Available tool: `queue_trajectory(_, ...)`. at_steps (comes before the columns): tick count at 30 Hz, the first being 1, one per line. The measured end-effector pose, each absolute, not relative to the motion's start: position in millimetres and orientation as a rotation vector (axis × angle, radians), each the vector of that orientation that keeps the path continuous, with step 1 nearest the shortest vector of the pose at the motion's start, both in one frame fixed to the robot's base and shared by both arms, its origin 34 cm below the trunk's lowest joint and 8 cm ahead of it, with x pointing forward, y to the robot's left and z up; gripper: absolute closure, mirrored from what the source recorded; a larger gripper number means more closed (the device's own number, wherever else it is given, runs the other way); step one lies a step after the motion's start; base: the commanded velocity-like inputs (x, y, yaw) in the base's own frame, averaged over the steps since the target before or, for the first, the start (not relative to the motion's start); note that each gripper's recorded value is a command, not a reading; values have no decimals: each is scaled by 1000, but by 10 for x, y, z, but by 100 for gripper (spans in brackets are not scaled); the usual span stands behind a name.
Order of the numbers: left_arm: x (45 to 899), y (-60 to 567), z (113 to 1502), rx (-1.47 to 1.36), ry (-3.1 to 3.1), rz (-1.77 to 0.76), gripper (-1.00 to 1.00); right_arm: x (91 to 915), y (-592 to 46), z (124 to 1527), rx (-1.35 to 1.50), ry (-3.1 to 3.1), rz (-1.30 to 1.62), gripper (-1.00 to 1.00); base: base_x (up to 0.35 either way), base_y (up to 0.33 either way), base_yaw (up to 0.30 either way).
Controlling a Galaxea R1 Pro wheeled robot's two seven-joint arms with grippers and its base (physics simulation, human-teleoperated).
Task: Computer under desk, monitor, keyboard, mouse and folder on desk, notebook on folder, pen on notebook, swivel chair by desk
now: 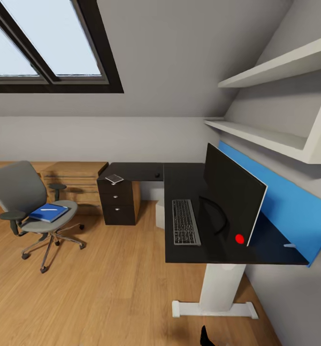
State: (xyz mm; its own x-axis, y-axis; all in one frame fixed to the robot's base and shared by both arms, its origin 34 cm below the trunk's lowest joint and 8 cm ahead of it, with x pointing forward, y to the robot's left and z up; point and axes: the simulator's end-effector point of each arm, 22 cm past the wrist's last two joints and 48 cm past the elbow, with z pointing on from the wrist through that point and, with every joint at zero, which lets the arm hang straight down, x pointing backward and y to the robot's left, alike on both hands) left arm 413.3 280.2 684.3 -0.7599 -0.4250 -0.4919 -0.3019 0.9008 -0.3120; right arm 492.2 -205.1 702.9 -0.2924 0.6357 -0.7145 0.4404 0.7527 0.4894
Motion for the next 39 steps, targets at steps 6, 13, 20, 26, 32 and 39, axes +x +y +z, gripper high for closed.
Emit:
queue_trajectory(6,3862,2802,6645,-533,2495,-250,-100,4672,-2145,6911,794,1989,175,-100,0,0,0)
queue_trajectory(13,3706,3033,6617,-567,2487,-148,-100,4643,-1983,6996,664,2020,199,-100,0,0,0)
queue_trajectory(20,3648,3012,6585,-581,2492,-136,-100,4572,-1783,6970,564,2061,220,-100,0,127,0)
queue_trajectory(26,3741,2990,6651,-576,2457,-142,-100,4537,-1836,6935,599,2064,208,-100,0,286,0)
queue_trajectory(32,3790,3018,6689,-569,2428,-131,-100,4531,-1836,6931,601,2066,208,-100,8,327,0)
queue_trajectory(39,3790,3035,6693,-569,2426,-126,-100,4534,-1817,6939,600,2064,211,-100,151,315,0)
